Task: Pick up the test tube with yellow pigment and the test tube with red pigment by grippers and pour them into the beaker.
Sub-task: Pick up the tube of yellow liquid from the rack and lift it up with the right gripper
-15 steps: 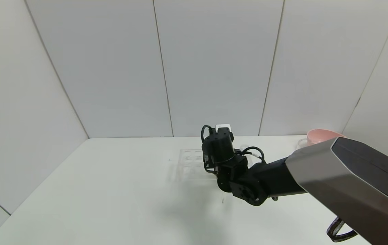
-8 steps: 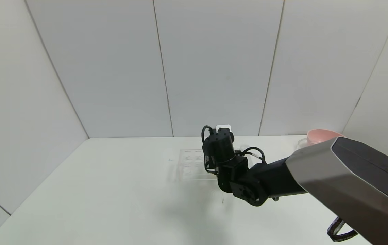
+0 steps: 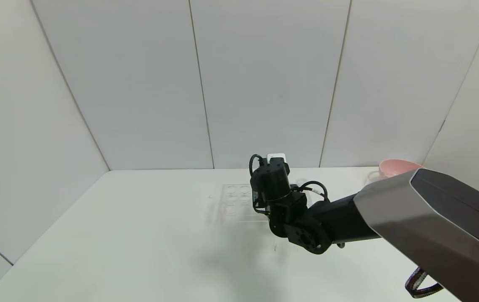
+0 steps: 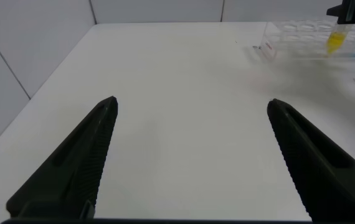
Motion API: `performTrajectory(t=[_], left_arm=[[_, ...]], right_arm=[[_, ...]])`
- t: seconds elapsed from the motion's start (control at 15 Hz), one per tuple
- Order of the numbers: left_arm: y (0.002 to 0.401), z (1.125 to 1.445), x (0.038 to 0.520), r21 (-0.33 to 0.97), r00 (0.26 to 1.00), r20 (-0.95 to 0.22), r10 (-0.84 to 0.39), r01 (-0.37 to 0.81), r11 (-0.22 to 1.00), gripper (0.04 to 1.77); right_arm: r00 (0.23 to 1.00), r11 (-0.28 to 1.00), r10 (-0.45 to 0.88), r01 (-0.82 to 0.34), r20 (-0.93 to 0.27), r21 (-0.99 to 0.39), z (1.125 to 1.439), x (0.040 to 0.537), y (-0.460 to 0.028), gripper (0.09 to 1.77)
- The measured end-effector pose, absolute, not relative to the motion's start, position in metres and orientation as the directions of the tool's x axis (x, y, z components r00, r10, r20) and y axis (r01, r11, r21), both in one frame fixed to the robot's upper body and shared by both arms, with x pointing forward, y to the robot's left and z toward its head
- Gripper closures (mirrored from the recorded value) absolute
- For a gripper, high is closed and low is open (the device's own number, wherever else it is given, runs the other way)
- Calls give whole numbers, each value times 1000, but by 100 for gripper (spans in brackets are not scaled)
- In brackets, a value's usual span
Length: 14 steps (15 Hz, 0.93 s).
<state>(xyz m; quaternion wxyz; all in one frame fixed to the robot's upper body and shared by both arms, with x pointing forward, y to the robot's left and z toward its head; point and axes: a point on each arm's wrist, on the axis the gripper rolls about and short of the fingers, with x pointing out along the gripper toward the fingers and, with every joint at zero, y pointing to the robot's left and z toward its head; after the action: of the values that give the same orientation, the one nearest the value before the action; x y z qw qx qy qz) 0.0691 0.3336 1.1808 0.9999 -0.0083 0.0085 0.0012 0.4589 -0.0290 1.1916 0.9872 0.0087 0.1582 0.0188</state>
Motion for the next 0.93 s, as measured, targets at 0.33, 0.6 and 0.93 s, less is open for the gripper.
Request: performTrajectory(t=[0.33, 0.6, 0.93], left_arm=[[334, 1181, 69, -16, 1000, -17, 2, -3, 1000, 9], [334, 1181, 69, -16, 1000, -17, 3, -3, 1000, 9], [334, 1181, 69, -17, 1000, -17, 3, -3, 1000, 9]], right_arm=[[959, 997, 76, -70, -275, 31, 1219, 454, -32, 127], [970, 995, 96, -89, -225, 41, 1253, 446, -39, 127], [938, 974, 224, -225, -266, 24, 1269, 415, -59, 127]])
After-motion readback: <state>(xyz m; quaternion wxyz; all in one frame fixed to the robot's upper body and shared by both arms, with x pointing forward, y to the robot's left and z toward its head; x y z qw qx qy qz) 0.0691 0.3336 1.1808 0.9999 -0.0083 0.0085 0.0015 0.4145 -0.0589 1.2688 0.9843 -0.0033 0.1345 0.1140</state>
